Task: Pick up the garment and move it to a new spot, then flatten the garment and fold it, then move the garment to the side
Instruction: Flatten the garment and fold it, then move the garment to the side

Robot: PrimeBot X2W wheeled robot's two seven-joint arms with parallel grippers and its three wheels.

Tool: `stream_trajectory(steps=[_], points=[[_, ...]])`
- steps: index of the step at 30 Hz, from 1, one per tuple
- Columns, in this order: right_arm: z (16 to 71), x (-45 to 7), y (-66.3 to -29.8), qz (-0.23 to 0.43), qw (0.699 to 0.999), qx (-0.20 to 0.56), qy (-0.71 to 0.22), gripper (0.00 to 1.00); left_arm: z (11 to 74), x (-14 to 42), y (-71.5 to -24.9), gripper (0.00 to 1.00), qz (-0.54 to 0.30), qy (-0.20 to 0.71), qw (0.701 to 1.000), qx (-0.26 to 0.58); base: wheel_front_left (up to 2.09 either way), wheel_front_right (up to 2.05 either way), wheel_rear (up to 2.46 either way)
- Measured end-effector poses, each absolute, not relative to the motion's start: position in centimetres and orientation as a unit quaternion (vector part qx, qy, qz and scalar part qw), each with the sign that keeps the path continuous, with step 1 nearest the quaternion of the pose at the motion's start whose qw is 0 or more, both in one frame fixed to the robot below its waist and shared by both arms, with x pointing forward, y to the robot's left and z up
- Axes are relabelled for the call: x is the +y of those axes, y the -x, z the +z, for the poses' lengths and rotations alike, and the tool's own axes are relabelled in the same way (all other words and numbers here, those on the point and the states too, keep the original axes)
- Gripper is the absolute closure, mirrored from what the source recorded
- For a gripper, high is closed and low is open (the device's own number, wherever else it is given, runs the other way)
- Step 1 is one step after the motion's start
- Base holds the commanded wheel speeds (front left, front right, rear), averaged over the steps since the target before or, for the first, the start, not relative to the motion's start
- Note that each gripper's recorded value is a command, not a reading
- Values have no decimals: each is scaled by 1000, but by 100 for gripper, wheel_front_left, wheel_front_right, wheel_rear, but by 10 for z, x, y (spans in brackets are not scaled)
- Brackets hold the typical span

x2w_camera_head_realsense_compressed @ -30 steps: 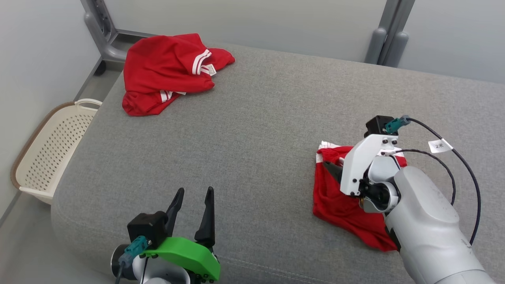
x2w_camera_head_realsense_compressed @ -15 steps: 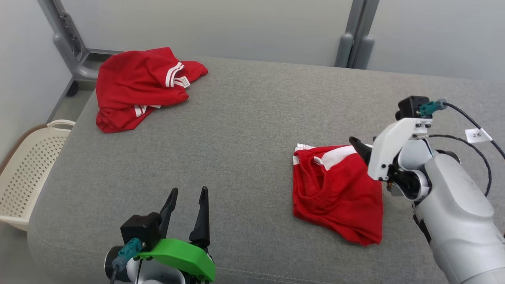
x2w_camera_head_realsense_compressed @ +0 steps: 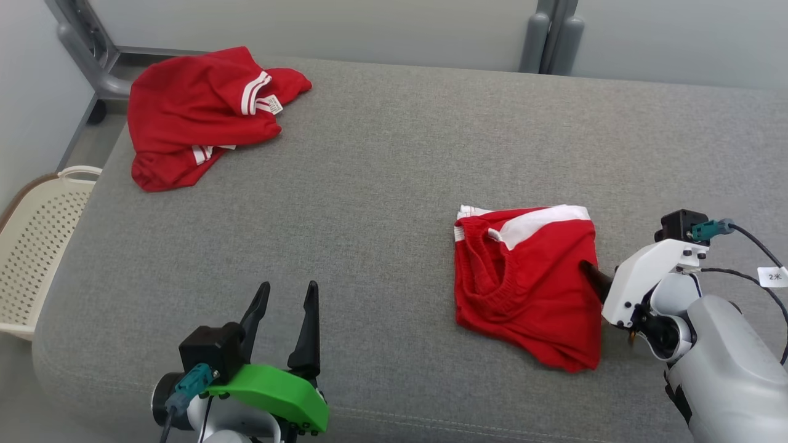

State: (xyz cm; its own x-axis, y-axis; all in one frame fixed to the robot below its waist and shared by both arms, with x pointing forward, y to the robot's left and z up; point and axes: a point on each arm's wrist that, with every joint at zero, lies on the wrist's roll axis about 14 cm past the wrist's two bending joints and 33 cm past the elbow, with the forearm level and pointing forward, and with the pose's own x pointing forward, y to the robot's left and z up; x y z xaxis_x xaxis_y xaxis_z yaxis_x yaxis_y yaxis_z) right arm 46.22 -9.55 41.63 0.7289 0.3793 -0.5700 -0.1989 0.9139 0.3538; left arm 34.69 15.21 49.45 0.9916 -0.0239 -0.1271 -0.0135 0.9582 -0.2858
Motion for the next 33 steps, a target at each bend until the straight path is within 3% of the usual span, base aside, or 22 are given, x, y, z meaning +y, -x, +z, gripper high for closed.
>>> stream_trajectory(steps=[10, 12, 13, 15, 22, 33], points=[[394, -64, -461, 170, 899, 364, -175, 0, 488, 171, -341, 0, 28, 139, 987, 75, 0, 0, 0], [394, -61, -461, 173, 898, 365, -176, 55, 488, 173, -340, 0, 32, 139, 987, 74, 0, 0, 0], [394, -59, -461, 175, 899, 363, -174, 66, 488, 173, -340, 0, 32, 139, 987, 74, 0, 0, 0], [396, -57, -462, 177, 901, 357, -172, 100, 489, 174, -340, 0, 34, 139, 987, 72, 0, 0, 0], [406, -66, -469, 174, 913, 330, -162, 100, 491, 170, -343, 0, 28, 139, 988, 67, 0, 0, 0], [427, -134, -480, 124, 942, 287, -120, 100, 499, 132, -360, 0, -36, 144, 987, 60, 0, 0, 0]])
